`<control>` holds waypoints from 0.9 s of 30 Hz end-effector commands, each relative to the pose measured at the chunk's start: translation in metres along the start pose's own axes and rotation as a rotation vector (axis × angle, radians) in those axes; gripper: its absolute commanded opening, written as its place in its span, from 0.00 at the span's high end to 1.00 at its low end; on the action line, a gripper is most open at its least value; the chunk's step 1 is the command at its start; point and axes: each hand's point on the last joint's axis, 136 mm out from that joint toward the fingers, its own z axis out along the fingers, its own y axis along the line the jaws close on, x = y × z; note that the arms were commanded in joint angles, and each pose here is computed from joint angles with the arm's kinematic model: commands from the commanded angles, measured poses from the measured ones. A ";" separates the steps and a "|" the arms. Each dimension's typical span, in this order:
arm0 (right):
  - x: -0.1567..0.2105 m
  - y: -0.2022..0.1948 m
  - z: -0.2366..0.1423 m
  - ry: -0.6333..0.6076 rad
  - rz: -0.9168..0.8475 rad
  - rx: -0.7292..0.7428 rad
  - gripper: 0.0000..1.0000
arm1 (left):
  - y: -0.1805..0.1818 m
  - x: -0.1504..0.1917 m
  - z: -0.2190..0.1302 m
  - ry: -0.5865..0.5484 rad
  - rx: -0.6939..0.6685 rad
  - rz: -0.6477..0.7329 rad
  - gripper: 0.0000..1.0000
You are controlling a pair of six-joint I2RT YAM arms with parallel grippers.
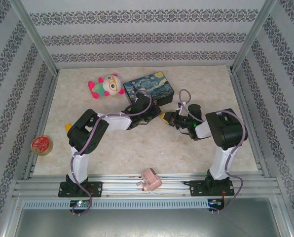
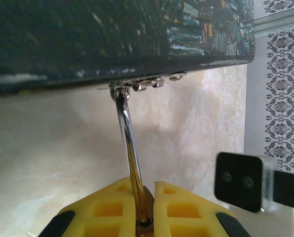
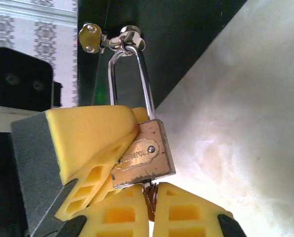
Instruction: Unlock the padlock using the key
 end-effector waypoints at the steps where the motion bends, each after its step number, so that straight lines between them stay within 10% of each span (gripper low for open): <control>1: -0.069 0.067 -0.023 -0.203 -0.088 -0.229 1.00 | -0.018 0.047 -0.021 0.198 0.076 0.036 0.96; 13: -0.055 0.037 -0.025 -0.258 0.108 -0.166 1.00 | -0.021 0.054 -0.038 0.228 0.127 0.016 0.86; 24: -0.027 -0.006 -0.022 -0.301 0.164 -0.027 1.00 | -0.018 0.047 -0.050 0.184 0.096 0.023 0.52; 27: -0.025 -0.001 -0.017 -0.287 0.134 -0.036 1.00 | -0.026 0.040 -0.061 0.150 0.095 0.051 0.30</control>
